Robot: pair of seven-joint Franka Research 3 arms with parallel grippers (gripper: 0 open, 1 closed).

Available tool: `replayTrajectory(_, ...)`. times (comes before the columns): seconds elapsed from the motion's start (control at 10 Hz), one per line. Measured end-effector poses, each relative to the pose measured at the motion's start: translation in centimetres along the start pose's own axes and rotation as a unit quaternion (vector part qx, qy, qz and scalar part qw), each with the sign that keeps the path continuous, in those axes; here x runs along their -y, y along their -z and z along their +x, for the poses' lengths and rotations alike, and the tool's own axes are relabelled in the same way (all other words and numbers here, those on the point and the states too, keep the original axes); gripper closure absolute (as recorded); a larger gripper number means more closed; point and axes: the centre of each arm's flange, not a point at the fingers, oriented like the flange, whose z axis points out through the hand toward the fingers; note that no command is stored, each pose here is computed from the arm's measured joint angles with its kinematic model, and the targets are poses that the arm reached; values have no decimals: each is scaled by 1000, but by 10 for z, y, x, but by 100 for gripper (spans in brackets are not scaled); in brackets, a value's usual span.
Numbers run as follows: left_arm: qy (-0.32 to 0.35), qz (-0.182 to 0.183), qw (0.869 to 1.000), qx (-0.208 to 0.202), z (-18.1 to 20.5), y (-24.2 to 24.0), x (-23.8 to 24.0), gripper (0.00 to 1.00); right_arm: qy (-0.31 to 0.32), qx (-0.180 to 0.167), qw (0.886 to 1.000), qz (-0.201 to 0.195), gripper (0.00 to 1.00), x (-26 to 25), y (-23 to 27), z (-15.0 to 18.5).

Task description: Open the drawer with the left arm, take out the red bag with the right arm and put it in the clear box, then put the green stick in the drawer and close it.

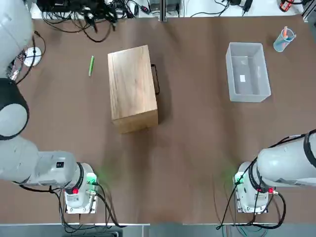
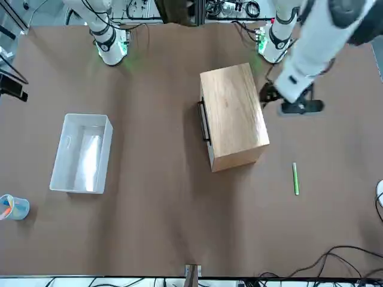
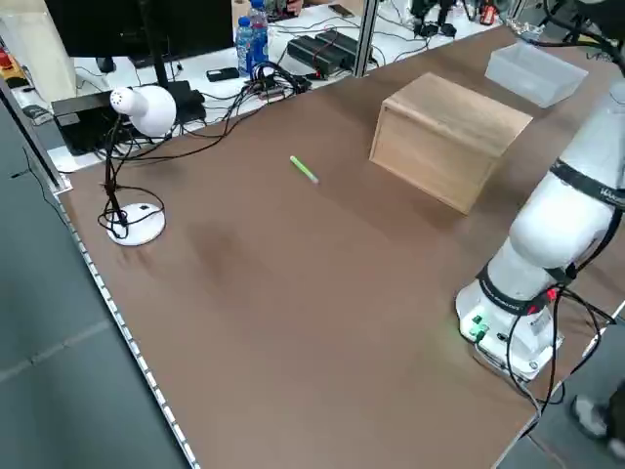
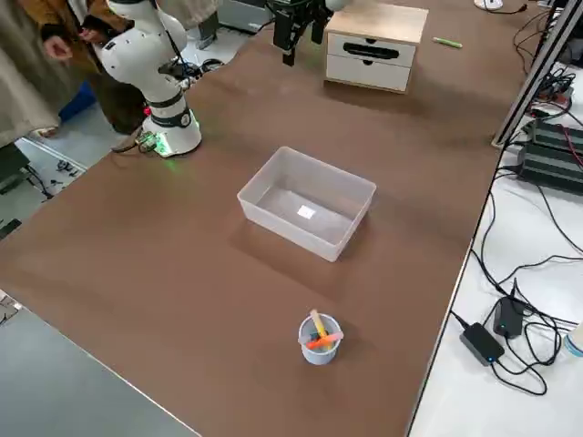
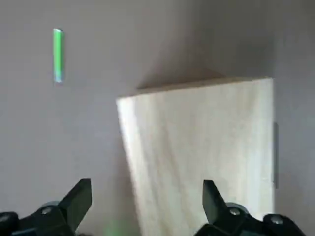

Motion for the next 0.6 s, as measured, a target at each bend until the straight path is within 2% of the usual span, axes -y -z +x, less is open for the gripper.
replayTrajectory(0.3, 30, -40, 998, 24, -5, -33, -96, 0, 0, -12, 1000, 0, 0, 1, 2, 3)
replayTrajectory(0.6, 71, -33, 997, -6, -28, -86, -192, 0, -2, -79, 997, 0, 0, -1, 13, 18)
